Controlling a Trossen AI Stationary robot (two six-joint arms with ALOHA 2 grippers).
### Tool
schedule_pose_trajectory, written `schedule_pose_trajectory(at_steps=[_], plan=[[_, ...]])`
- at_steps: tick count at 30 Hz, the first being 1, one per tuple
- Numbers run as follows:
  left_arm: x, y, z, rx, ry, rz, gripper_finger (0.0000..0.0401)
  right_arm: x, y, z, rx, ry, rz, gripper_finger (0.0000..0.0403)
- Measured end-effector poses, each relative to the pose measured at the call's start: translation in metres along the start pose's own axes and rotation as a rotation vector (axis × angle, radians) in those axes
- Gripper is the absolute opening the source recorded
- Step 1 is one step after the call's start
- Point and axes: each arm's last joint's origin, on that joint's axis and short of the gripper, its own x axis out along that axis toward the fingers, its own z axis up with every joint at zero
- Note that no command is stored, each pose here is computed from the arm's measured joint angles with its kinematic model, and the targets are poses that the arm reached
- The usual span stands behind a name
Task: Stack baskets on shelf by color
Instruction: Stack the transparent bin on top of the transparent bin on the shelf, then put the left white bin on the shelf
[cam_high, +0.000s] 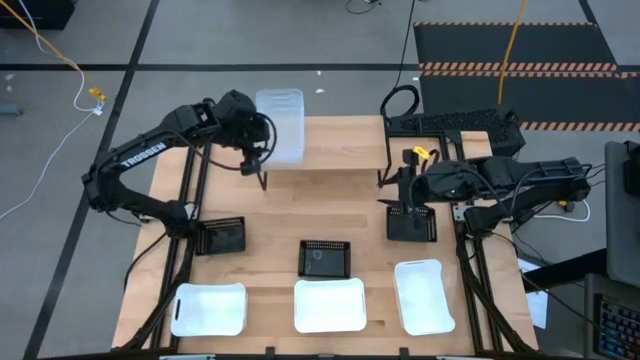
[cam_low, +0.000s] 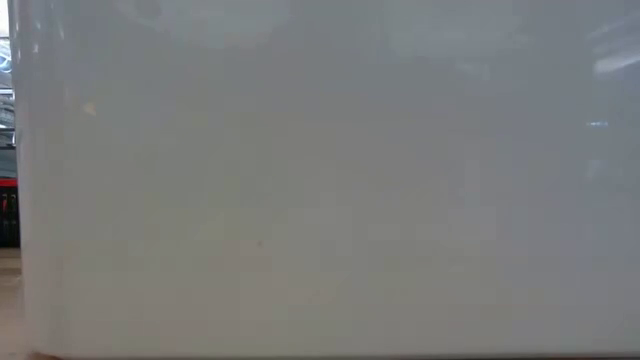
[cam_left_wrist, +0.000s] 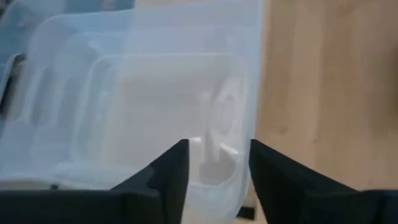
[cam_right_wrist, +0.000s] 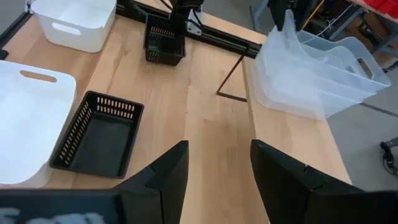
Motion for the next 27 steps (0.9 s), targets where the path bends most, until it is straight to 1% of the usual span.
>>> schedule_pose_trajectory(at_steps=[3, 8, 10, 14, 16, 17, 20, 23, 27], plan=[[-0.001, 0.001, -0.001, 0.003, 0.032, 0.055, 0.0193, 0.013, 0.005, -0.006, 0.014, -0.032, -0.007, 0.0169], [-0.004, -0.002, -0.001, 0.041, 0.027, 0.062, 0.0208, 0.029, 0.012, -0.015, 0.016, -0.056, -0.013, 0.0169], [-0.011, -0.005, 0.003, 0.054, -0.024, 0.077, 0.0209, 0.029, 0.012, -0.015, 0.013, -0.057, -0.015, 0.0169], [-0.041, -0.01, 0.012, 0.063, -0.16, 0.106, 0.0209, 0.024, 0.01, -0.015, 0.007, -0.074, -0.02, 0.0169], [-0.053, -0.014, 0.013, 0.036, -0.207, 0.107, 0.021, 0.018, 0.008, -0.015, 0.024, -0.088, -0.023, 0.0169], [-0.058, -0.017, 0.014, 0.001, -0.231, 0.1, 0.0209, 0.015, 0.008, -0.017, 0.036, -0.084, -0.019, 0.0169], [-0.063, -0.03, 0.012, -0.118, -0.277, 0.035, 0.0209, 0.012, 0.008, -0.023, 0.074, -0.062, -0.01, 0.0169], [-0.046, -0.056, 0.003, -0.11, -0.236, -0.079, 0.0198, 0.02, 0.016, -0.041, 0.077, -0.029, 0.003, 0.0169], [-0.009, -0.105, -0.009, -0.098, -0.183, -0.206, 0.0167, 0.037, 0.028, -0.068, 0.082, -0.013, 0.026, 0.0169]])
